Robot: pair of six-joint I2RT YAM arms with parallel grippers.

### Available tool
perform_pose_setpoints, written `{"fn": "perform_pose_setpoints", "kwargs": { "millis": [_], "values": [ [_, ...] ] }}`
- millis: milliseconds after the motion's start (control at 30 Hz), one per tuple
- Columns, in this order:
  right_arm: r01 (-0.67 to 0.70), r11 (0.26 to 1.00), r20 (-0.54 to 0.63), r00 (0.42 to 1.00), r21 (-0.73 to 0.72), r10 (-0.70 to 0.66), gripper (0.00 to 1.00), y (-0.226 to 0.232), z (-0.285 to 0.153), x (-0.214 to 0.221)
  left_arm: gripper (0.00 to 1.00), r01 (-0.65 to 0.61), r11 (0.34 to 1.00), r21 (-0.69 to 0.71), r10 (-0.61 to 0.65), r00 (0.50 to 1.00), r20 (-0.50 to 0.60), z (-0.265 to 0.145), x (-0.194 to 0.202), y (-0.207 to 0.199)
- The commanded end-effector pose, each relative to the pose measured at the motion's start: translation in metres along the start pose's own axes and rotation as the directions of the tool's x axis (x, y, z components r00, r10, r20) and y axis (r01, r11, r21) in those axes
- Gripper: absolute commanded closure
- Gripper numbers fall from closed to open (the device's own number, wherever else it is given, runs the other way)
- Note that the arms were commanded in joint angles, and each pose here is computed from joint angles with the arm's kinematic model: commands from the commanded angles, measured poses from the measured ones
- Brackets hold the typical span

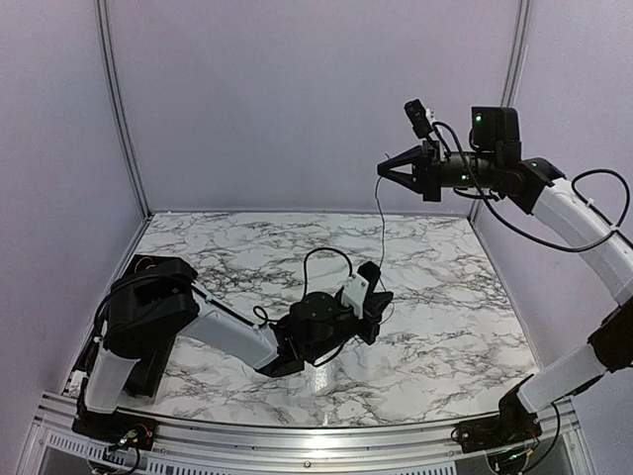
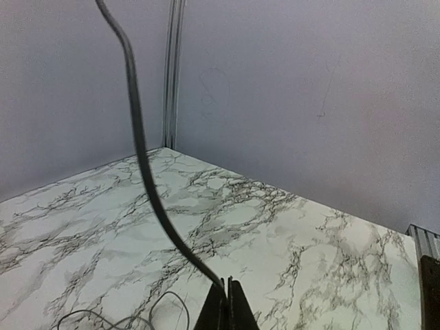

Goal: Untangle the cables

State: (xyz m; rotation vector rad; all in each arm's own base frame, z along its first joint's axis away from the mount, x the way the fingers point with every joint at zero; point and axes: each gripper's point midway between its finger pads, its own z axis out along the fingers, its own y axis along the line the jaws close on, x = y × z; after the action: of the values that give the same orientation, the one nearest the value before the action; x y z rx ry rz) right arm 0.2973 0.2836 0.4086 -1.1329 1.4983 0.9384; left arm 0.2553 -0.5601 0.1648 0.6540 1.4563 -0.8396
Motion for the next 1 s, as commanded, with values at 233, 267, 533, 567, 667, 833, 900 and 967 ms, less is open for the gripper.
{"fn": "perform_pose_setpoints", "kwargs": {
  "millis": [233,267,533,567,667,833,900,967],
  "values": [
    [-0.136,0.936,-0.16,0.967,0.326,0.196,0.81,-0.088,0.02,0.125,1.0,0.093,0.994,0.061,-0.095,0.995,0.019,-0.097,-0.079,-0.001],
    [-0.163,0.937,-0.194,0.954,0.308,0.23,0.77,-0.088,0.027,0.145,1.0,0.095,0.994,0.052,-0.096,0.995,0.002,-0.107,-0.081,0.002],
    [-0.305,0.934,-0.254,0.904,0.186,0.345,0.69,-0.07,0.052,0.215,1.0,0.13,0.952,-0.277,-0.193,0.958,-0.214,-0.182,-0.075,0.067],
    [-0.31,0.936,-0.258,0.903,0.165,0.345,0.69,-0.066,0.053,0.218,1.0,0.128,0.934,-0.335,-0.21,0.952,-0.222,-0.194,-0.074,0.078],
    [-0.331,0.934,-0.289,0.889,0.132,0.356,0.68,-0.062,0.058,0.229,1.0,0.098,0.857,-0.505,-0.241,0.944,-0.225,-0.233,-0.081,0.113],
    [-0.353,0.931,-0.324,0.873,0.097,0.365,0.68,-0.057,0.061,0.24,1.0,0.094,0.754,-0.65,-0.282,0.94,-0.192,-0.295,-0.093,0.148],
    [-0.349,0.933,-0.327,0.874,0.092,0.359,0.68,-0.056,0.061,0.24,1.0,0.14,0.698,-0.702,-0.322,0.937,-0.134,-0.319,-0.098,0.161],
    [-0.342,0.936,-0.327,0.877,0.088,0.351,0.68,-0.055,0.06,0.239,1.0,0.191,0.642,-0.743,-0.357,0.931,-0.069,-0.343,-0.1,0.174]
  ]
}}
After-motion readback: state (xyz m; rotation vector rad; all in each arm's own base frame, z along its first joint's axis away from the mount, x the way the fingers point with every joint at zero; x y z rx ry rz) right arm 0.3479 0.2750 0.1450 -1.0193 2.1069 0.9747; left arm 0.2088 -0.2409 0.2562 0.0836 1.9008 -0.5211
